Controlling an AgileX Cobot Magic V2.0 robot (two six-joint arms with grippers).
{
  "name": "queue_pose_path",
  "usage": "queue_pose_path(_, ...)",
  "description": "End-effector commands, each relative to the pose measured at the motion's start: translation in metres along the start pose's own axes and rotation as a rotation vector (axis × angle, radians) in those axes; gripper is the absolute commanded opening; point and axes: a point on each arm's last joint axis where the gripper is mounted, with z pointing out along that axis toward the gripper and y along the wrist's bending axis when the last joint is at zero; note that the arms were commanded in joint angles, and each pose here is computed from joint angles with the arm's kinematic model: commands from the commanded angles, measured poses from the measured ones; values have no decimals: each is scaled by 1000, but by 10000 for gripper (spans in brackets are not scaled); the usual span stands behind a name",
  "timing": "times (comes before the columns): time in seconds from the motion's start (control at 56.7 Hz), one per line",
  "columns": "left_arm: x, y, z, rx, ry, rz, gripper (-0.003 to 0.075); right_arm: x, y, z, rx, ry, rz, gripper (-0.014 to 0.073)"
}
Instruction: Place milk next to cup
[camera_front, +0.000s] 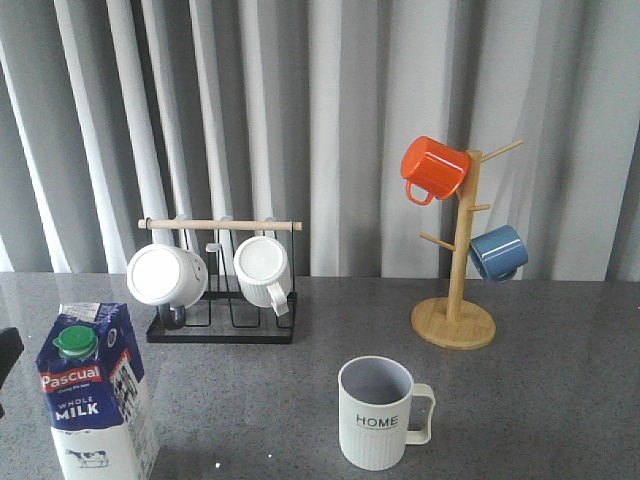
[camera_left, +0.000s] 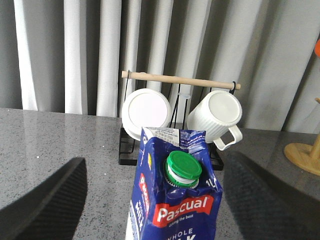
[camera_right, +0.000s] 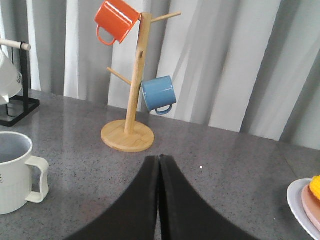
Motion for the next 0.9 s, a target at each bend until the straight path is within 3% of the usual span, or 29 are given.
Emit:
queue_pose_path(0.0,-19,-5,-2,32,-108,-20,538,-18,-6,-11,51,-110,1,-6)
queue_pose_path(0.194,-19,-5,-2,32,-108,-20,538,-8,-7,-24,98,-163,9,-6)
queue_pose_path(0.881,-19,-5,-2,32,-108,-20,538,-4,-7,-25,113,-150,-6,-6)
